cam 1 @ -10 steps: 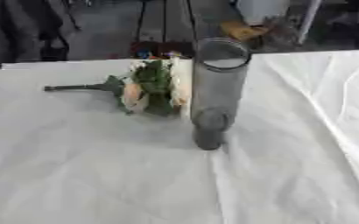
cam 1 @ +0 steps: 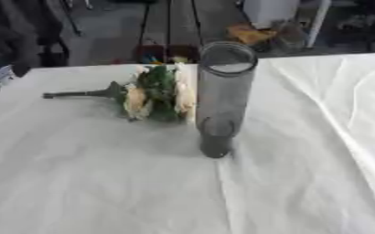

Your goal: Arrange flowers into the vase.

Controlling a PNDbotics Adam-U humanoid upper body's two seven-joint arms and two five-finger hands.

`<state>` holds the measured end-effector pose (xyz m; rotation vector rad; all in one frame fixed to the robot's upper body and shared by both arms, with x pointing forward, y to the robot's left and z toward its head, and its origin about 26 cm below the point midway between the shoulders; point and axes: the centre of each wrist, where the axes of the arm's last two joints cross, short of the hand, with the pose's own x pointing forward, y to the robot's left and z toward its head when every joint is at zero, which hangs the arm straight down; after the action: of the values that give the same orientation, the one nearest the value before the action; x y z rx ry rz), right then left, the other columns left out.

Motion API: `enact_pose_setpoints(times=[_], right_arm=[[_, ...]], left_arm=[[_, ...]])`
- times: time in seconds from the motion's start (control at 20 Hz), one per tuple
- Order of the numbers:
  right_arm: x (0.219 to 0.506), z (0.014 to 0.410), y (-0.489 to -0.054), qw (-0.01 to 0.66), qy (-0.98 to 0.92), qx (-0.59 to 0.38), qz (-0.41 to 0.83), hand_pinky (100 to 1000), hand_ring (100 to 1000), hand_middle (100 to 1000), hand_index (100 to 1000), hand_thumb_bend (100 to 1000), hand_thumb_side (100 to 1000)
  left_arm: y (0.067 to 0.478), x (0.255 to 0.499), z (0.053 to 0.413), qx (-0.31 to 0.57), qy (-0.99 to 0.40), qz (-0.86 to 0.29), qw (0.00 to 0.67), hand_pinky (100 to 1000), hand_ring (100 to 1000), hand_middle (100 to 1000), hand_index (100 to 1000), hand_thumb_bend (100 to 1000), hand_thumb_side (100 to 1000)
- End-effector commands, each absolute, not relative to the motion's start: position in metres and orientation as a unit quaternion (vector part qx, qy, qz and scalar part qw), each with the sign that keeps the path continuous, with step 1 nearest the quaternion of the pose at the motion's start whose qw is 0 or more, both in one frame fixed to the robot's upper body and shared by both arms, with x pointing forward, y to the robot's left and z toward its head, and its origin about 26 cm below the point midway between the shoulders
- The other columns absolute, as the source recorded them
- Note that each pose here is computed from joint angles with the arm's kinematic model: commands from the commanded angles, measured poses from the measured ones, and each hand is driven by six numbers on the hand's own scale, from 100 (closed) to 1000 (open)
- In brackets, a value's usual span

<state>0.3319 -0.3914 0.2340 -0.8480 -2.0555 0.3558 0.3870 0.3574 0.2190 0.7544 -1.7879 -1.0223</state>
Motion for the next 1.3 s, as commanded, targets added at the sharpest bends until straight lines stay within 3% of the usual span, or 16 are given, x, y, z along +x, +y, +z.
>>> enact_pose_setpoints(times=[0.05,0.75,1.3], right_arm=[[0.332,0.246,-0.391,0.418,-0.83,-0.34,0.149,703,742,779,843,100,833],[0.336,0.248,-0.382,0.414,-0.836,-0.322,0.162,702,740,777,842,100,832],[0.341,0.258,-0.37,0.401,-0.846,-0.304,0.173,702,743,775,847,100,832]], left_arm=[[0.368,0.399,0.232,0.336,-0.694,-0.442,0.458,625,701,734,833,589,638],[0.327,0.468,0.23,0.371,-0.593,-0.558,0.446,671,722,744,828,515,455],[0.327,0.491,0.21,0.386,-0.542,-0.563,0.489,698,712,696,778,430,301]])
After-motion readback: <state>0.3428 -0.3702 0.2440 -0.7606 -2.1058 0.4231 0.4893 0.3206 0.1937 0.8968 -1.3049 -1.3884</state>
